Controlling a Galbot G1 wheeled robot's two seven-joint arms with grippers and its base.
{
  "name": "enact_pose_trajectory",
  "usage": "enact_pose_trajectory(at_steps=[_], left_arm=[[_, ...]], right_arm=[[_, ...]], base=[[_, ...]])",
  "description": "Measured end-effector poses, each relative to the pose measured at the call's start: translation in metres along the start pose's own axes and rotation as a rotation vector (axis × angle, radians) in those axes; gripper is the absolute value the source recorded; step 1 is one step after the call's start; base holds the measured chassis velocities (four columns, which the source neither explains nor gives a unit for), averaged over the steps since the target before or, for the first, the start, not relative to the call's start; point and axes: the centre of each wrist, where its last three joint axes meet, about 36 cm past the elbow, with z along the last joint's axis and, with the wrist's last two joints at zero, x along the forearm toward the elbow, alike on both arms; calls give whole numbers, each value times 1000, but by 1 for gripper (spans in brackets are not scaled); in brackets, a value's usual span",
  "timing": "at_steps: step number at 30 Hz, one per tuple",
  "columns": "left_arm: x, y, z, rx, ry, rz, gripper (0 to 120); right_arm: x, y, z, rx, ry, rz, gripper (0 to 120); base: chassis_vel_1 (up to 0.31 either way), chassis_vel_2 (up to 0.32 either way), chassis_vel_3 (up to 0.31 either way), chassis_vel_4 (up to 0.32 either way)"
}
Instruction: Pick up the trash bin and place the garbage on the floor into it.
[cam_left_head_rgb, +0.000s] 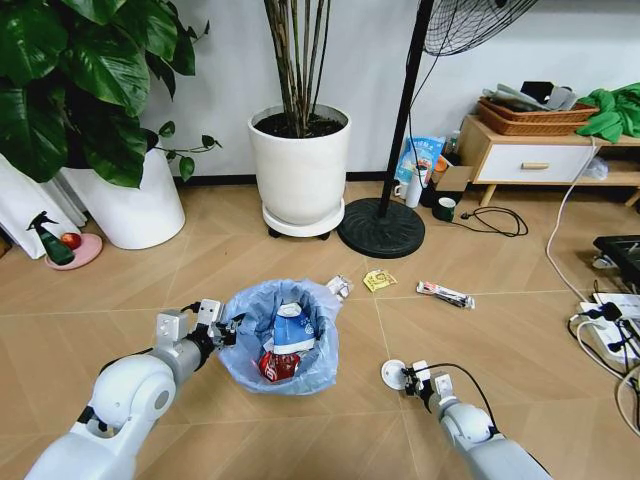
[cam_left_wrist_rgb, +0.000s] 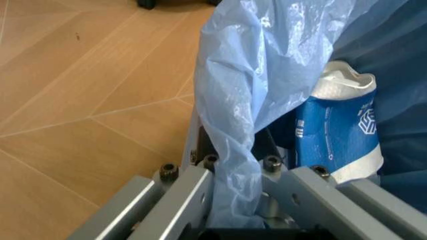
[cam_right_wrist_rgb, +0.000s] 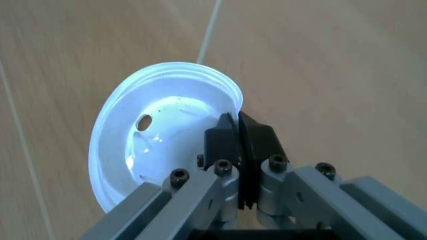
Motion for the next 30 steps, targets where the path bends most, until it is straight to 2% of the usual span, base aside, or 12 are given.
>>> enact_pose_trajectory(at_steps=[9,12,13,18,19,21,23,25,29,30], left_arm=[[0,-1,0,2,-2,2,0],[0,0,-1,1,-3,0,0],[0,0,-1,1,-3,0,0],[0,1,0,0,-1,0,0],[0,1,0,0,-1,0,0],[0,0,0,-2,1,1,0],[-1,1,0,-5,4,2,0],[-1,1,0,-5,6,2,0],[-2,2,0,-6,6,7,0],[-2,2,0,-6,6,7,0]], right_arm=[[24,-29,-39,15,-88,26,0],[42,-41,-68,0,-157,32,0],[42,-41,-68,0,-157,32,0],[80,-49,-159,-3,-359,-12,0],[80,-49,-159,-3,-359,-12,0],[94,-49,-196,10,-432,-55,0],[110,-43,-230,32,-504,-153,0],[114,-40,-238,39,-520,-190,0],[130,-15,-276,95,-588,-404,0],[130,-15,-276,95,-588,-404,0]], base=[[0,0,0,0],[0,0,0,0],[0,0,0,0],[0,0,0,0],[0,0,0,0],[0,0,0,0],[0,0,0,0],[0,0,0,0],[0,0,0,0],[0,0,0,0]])
